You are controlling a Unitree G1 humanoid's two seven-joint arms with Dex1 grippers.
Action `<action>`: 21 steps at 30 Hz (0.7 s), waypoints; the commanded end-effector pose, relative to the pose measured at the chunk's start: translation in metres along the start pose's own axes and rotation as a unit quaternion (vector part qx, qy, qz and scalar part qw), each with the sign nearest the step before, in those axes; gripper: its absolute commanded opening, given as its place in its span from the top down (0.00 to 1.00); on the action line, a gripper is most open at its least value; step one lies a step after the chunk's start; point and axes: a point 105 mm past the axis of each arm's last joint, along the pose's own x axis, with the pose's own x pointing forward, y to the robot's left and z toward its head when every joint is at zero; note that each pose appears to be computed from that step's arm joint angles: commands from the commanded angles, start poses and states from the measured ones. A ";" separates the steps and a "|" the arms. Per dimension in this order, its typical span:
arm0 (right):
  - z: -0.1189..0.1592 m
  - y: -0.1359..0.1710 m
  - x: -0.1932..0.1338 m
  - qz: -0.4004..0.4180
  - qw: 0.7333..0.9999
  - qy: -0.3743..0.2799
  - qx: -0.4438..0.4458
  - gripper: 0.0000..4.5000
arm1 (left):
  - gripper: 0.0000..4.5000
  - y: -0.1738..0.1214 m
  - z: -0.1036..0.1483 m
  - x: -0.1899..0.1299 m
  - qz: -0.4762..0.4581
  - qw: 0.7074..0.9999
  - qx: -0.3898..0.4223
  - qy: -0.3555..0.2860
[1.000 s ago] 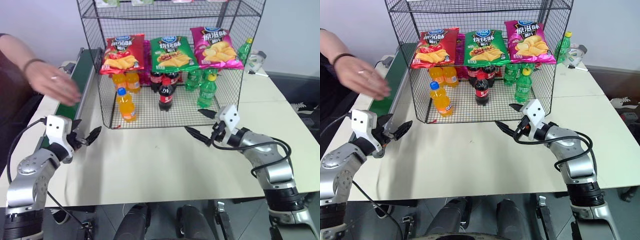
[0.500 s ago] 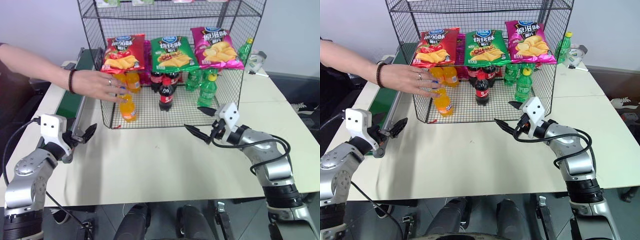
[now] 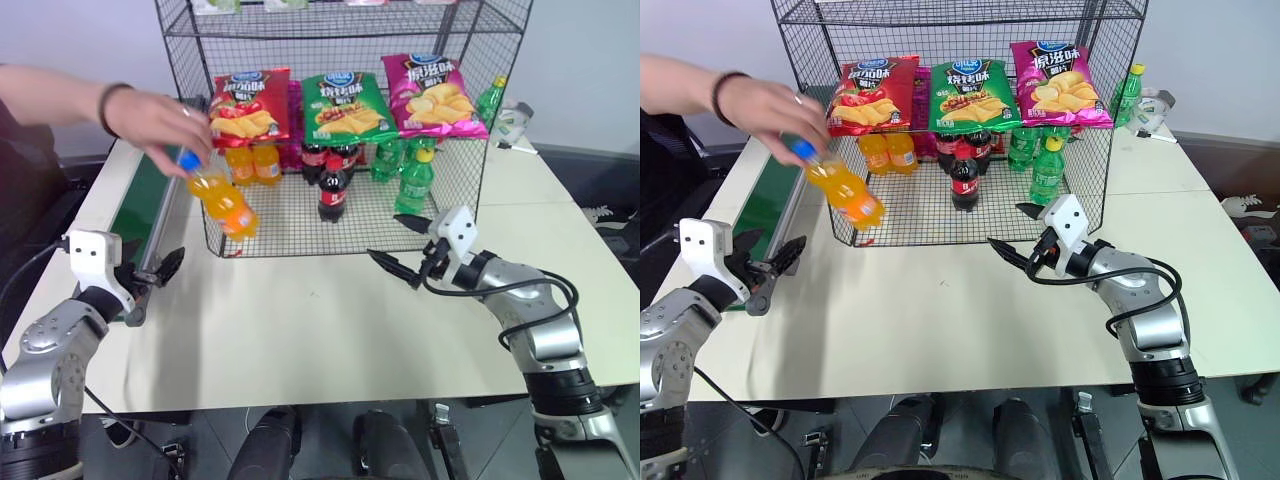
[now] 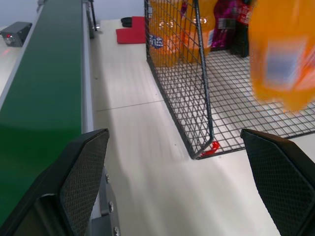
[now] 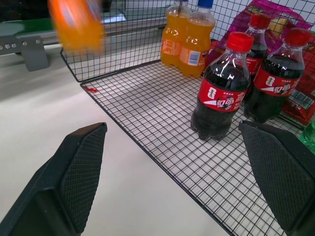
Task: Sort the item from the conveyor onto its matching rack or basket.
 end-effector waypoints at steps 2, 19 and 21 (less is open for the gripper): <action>0.014 0.000 0.004 0.001 1.000 -0.023 -0.021 0.00 | 0.01 0.005 0.018 -0.004 0.012 0.999 0.016 -0.031; 0.013 0.001 0.007 0.005 0.999 -0.025 -0.020 0.00 | 0.01 0.051 0.017 -0.008 0.173 0.983 0.051 -0.026; 0.014 0.001 0.009 0.008 0.999 -0.026 -0.020 0.00 | 0.01 0.054 0.018 -0.011 0.174 0.983 0.032 -0.043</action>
